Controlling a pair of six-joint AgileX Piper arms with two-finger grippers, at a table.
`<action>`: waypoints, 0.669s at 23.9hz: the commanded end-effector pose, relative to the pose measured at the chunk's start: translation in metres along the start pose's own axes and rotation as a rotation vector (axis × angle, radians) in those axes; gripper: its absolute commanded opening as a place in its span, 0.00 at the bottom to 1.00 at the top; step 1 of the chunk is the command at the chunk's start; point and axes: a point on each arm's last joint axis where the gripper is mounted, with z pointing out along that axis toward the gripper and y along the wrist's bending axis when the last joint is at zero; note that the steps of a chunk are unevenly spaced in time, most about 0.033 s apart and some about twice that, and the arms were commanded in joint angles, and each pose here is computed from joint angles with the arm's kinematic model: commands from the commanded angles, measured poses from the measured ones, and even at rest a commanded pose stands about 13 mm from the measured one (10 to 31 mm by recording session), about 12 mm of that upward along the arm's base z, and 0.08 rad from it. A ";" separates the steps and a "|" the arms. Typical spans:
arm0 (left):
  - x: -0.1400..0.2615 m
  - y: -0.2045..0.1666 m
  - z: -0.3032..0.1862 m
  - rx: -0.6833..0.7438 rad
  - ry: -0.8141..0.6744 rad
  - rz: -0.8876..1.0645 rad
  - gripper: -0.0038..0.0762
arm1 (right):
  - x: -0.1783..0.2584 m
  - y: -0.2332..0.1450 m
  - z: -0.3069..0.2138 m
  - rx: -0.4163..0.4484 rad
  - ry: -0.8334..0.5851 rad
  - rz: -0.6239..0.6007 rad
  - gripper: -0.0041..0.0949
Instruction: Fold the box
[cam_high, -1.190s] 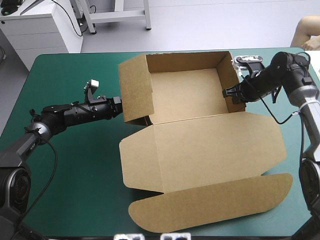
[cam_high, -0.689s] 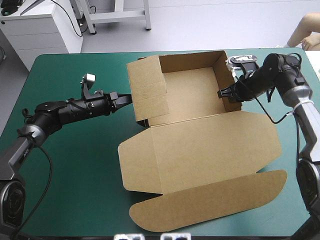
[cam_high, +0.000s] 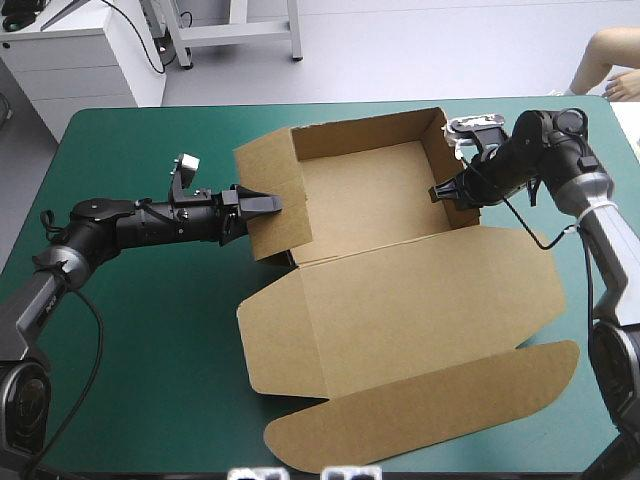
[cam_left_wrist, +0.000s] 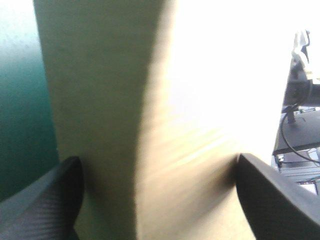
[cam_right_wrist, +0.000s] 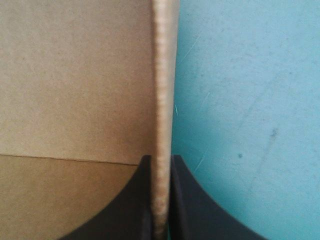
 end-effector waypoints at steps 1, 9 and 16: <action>-0.010 -0.032 -0.009 0.146 -0.085 -0.011 0.80 | -0.006 0.007 -0.027 -0.011 -0.097 -0.003 0.03; -0.011 -0.033 -0.009 0.149 -0.104 -0.007 0.80 | -0.004 0.007 -0.026 -0.013 -0.079 -0.004 0.03; -0.015 -0.067 0.006 -0.263 -0.063 0.068 0.80 | -0.009 0.014 -0.030 -0.013 -0.110 0.007 0.03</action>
